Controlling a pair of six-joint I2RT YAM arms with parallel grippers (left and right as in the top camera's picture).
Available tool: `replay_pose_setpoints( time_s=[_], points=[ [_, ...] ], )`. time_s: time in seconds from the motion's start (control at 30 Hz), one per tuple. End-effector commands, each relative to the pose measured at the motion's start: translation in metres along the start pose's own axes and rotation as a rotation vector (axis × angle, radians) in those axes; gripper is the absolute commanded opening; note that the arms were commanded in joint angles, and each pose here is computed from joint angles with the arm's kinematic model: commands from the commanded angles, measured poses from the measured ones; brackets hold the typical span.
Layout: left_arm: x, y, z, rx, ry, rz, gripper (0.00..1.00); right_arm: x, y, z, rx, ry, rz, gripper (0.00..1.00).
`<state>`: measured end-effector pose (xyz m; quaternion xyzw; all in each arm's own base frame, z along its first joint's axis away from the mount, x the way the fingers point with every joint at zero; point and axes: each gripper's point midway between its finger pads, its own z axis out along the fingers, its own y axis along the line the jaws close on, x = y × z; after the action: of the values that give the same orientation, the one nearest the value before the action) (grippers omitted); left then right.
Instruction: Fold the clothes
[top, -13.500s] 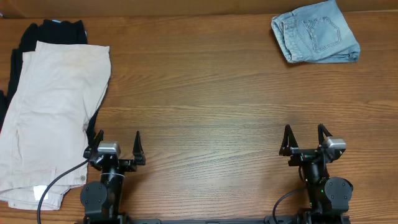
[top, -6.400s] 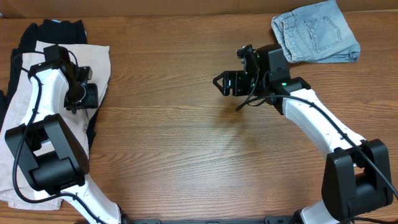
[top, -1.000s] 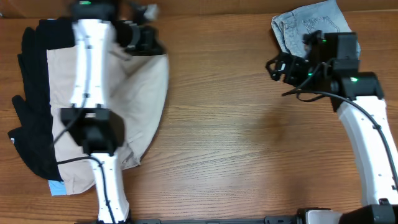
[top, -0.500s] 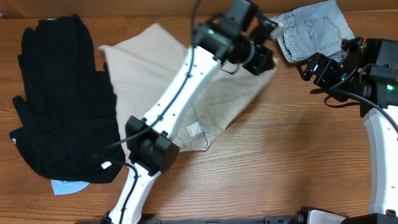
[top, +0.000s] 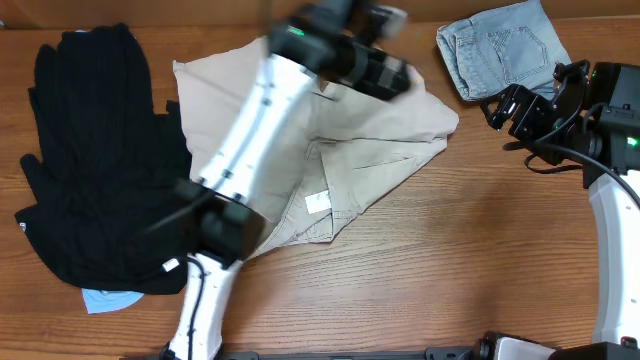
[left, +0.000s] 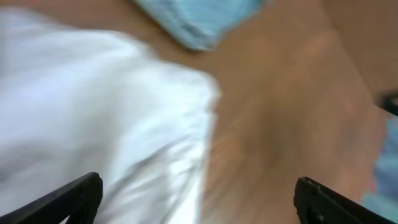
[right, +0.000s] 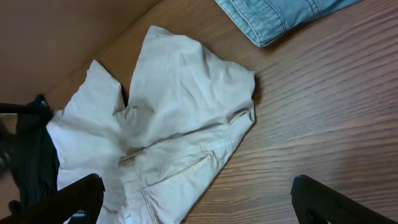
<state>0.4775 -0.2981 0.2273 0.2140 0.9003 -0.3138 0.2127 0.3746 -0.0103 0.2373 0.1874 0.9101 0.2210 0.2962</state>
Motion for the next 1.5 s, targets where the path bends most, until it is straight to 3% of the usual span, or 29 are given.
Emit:
replay_pose_setpoints(
  time_s=[0.0,0.17,0.23,0.33,0.4,0.43,0.5,0.53,0.7,0.93,1.17,1.47],
  points=[
    [-0.011,0.063,-0.085,-0.184,-0.093,-0.126,1.00,-0.004,0.013,-0.010,-0.025,-0.029,-0.051,1.00],
    [0.056,0.159,-0.134,-0.518,0.085,-0.359,1.00,0.002,0.025,-0.006,-0.043,-0.011,-0.108,1.00],
    [0.100,0.202,-0.164,-0.709,0.194,-0.523,1.00,0.005,0.031,-0.004,-0.052,-0.005,-0.122,1.00],
    [0.127,0.230,-0.179,-0.750,0.243,-0.639,0.93,0.006,0.033,-0.002,-0.054,-0.002,-0.129,1.00],
    [0.142,0.246,-0.188,-0.749,0.253,-0.717,0.77,0.007,0.033,0.000,-0.052,0.006,-0.129,1.00],
    [0.151,0.254,-0.192,-0.744,0.263,-0.750,0.63,0.007,0.033,0.001,-0.052,0.009,-0.127,1.00],
    [0.167,0.268,-0.202,-0.751,0.279,-0.809,0.09,0.008,0.030,0.004,-0.045,0.019,-0.123,1.00],
    [0.176,0.276,-0.207,-0.754,0.289,-0.840,0.04,0.008,0.030,0.006,-0.044,0.022,-0.121,1.00],
    [0.213,0.306,-0.212,-0.726,0.322,-0.929,0.04,0.009,0.025,0.016,-0.036,0.045,-0.111,1.00],
    [0.234,0.316,-0.160,-0.582,0.349,-0.905,0.04,0.013,0.017,0.031,-0.022,0.085,-0.092,1.00],
    [0.263,0.345,-0.142,-0.685,0.385,-0.842,0.04,0.010,0.017,0.034,-0.023,0.080,-0.095,1.00],
    [0.294,0.386,-0.171,-0.945,0.426,-0.814,0.07,0.009,0.018,0.034,-0.027,0.075,-0.100,1.00]
  ],
)
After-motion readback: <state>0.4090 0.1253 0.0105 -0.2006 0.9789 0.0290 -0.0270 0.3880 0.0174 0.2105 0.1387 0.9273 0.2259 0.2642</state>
